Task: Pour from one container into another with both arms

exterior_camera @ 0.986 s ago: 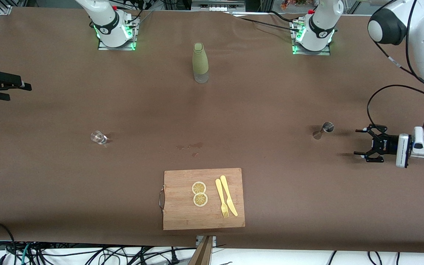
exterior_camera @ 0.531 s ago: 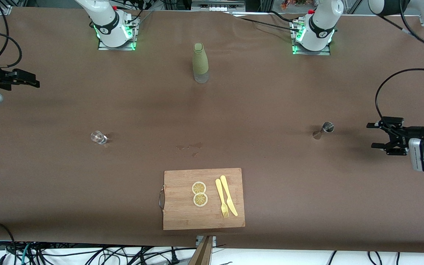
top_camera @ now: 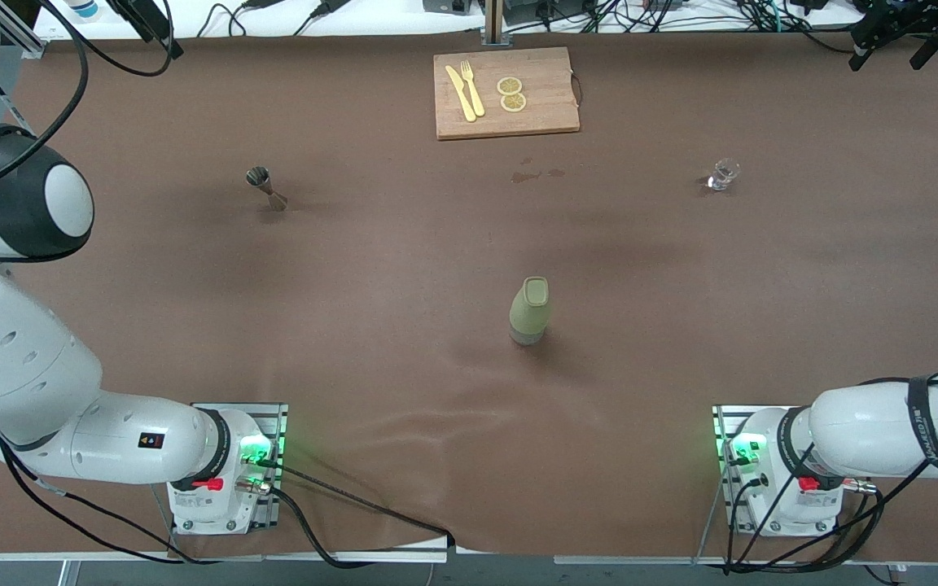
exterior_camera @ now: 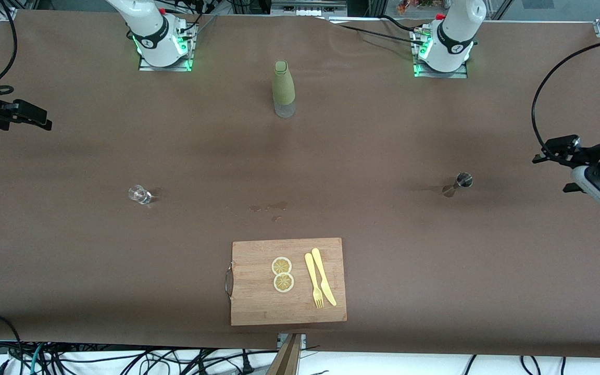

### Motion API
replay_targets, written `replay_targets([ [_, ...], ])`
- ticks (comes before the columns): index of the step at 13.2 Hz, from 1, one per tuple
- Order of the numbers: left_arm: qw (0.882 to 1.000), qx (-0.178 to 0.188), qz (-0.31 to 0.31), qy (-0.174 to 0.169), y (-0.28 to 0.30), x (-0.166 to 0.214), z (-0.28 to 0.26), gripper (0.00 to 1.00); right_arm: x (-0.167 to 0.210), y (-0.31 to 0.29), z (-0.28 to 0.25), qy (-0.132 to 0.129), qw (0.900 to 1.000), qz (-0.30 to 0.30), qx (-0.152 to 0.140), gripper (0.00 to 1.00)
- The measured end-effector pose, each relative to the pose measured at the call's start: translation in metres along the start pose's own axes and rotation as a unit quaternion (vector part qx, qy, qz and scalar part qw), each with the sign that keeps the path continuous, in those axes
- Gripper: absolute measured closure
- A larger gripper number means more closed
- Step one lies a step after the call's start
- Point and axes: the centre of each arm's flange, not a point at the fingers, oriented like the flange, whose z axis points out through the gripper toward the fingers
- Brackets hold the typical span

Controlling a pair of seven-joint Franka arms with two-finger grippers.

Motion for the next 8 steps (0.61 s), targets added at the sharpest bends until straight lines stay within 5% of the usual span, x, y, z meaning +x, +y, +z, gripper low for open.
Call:
replay_targets([
  [2, 1.000, 0.014, -0.005, 0.016, 0.005, 0.000, -0.012, 0.00, 0.000, 0.000, -0.008, 0.010, 1.000, 0.001, -0.001, 0.00],
  [4, 0.996, 0.017, -0.083, 0.026, 0.013, 0.000, -0.023, 0.00, 0.000, 0.000, -0.014, 0.016, 1.000, 0.006, -0.002, 0.00],
  [6, 0.978, 0.005, -0.205, 0.028, 0.041, 0.004, -0.037, 0.00, 0.000, 0.001, -0.018, 0.020, 1.000, 0.009, -0.002, 0.00],
  [8, 0.965, 0.014, -0.261, 0.008, 0.072, 0.013, -0.042, 0.00, 0.000, 0.000, -0.022, 0.024, 1.000, 0.008, -0.002, 0.00],
])
